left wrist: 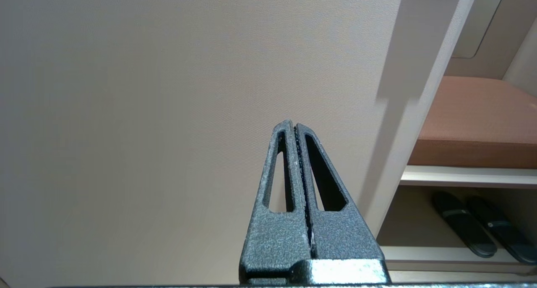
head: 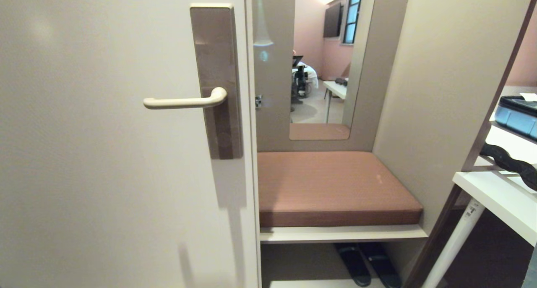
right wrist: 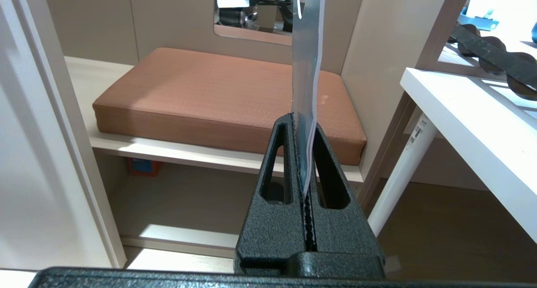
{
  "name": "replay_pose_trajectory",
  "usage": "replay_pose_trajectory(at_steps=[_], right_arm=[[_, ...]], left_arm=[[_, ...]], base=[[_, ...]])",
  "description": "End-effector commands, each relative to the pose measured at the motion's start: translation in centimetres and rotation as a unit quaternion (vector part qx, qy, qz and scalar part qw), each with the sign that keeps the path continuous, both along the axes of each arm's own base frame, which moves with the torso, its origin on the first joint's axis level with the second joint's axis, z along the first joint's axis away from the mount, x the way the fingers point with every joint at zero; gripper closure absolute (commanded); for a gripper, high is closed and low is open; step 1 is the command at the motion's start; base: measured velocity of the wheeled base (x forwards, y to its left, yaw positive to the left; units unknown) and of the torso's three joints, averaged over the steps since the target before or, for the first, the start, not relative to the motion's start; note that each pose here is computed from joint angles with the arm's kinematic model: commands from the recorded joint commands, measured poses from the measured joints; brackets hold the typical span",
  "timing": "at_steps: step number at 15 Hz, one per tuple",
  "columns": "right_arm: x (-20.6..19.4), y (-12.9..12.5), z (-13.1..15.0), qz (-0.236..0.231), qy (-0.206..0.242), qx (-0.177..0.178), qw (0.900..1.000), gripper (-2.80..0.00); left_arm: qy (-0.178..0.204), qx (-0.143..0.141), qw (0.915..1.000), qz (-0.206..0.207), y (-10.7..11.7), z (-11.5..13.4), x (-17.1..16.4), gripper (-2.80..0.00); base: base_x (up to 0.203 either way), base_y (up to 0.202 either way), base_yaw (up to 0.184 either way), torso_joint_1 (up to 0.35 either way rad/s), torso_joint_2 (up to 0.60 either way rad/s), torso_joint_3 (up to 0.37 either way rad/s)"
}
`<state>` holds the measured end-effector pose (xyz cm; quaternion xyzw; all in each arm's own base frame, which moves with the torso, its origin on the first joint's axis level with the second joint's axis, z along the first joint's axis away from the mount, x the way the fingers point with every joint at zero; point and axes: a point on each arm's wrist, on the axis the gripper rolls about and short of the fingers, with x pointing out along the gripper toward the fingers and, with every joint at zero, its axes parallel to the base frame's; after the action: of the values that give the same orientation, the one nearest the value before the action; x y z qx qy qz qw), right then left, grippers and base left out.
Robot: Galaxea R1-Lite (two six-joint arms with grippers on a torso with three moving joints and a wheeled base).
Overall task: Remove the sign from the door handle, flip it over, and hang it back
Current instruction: Hand it to the other hand
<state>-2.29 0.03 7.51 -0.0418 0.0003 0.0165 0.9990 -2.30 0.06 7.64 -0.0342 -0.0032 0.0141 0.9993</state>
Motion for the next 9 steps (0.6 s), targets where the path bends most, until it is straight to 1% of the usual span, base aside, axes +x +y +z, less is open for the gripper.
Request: replay_pose_trajectory(at_steps=[1, 9], right_arm=[[0.01, 0.00, 0.00, 0.000, 0.001, 0.000, 1.000, 0.00], [0.01, 0.00, 0.00, 0.001, 0.001, -0.002, 1.000, 0.00]], left_arm=[[0.000, 0.000, 1.0000, 0.000, 0.00, 0.00, 0.00, 0.00], [0.000, 0.000, 1.0000, 0.000, 0.00, -0.01, 0.00, 0.00]], base=[[0.000, 0.000, 0.000, 0.000, 0.00, 0.000], [0.000, 0.000, 0.000, 0.000, 0.00, 0.000]])
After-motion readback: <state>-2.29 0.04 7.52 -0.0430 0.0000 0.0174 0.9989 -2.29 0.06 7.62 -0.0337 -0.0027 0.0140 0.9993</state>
